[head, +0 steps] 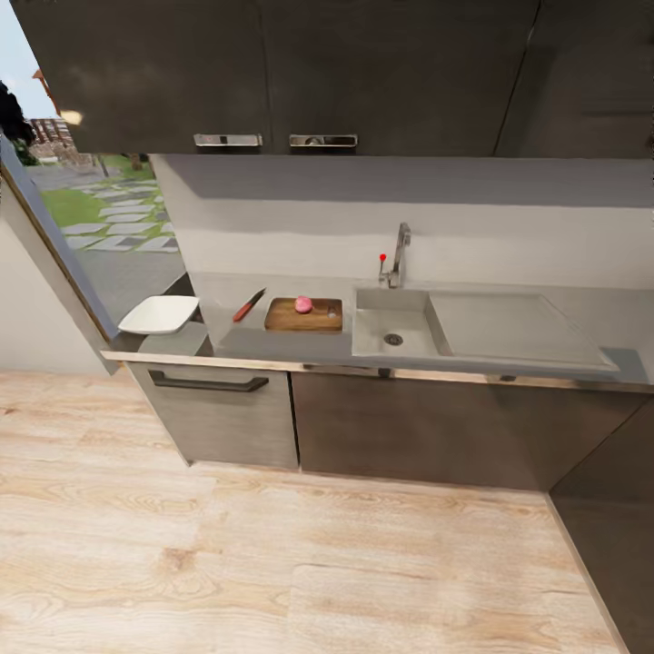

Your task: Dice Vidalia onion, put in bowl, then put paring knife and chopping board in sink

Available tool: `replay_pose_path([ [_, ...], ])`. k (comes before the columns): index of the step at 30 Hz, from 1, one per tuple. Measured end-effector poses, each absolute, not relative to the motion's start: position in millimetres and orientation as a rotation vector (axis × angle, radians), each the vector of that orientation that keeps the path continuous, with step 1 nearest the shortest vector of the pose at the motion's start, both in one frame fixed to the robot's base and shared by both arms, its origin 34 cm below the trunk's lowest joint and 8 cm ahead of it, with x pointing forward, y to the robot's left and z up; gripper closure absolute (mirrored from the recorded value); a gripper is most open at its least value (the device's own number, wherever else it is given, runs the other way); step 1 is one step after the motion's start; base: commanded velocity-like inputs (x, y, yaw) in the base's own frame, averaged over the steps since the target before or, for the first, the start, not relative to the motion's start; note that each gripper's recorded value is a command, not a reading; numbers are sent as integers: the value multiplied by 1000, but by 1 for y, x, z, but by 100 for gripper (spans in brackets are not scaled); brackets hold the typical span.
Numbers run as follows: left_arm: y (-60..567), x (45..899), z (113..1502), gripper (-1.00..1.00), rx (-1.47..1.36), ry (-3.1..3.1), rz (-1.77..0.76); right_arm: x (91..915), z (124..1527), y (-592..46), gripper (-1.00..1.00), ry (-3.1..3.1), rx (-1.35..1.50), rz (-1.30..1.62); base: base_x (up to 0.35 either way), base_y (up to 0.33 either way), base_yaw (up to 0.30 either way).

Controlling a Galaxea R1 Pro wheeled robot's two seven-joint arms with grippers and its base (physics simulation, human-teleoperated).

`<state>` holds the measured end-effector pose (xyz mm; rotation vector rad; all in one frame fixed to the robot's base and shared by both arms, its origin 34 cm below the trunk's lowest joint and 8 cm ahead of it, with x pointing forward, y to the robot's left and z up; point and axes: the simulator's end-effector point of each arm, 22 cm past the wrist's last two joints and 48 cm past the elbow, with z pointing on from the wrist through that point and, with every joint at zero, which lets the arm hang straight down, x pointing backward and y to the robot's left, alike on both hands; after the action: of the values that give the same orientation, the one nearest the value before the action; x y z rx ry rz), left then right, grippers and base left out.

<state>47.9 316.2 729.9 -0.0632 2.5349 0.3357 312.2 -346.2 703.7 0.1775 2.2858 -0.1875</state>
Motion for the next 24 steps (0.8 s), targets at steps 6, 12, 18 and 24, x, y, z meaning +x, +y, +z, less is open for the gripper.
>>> replay_pose_path([
  [6,296,159,737,-100,-147,2304,246,315,706,-346,-100,2276,178,-186,0,0,0],
  [12,299,191,726,-100,-109,2351,228,318,708,-346,-100,2267,178,-184,0,0,0],
  [18,295,183,722,-100,-86,2373,203,321,710,-346,-100,2256,178,-183,0,0,0],
  [24,296,183,722,-100,-83,2371,201,324,712,-346,-100,2247,179,-182,0,0,0],
])
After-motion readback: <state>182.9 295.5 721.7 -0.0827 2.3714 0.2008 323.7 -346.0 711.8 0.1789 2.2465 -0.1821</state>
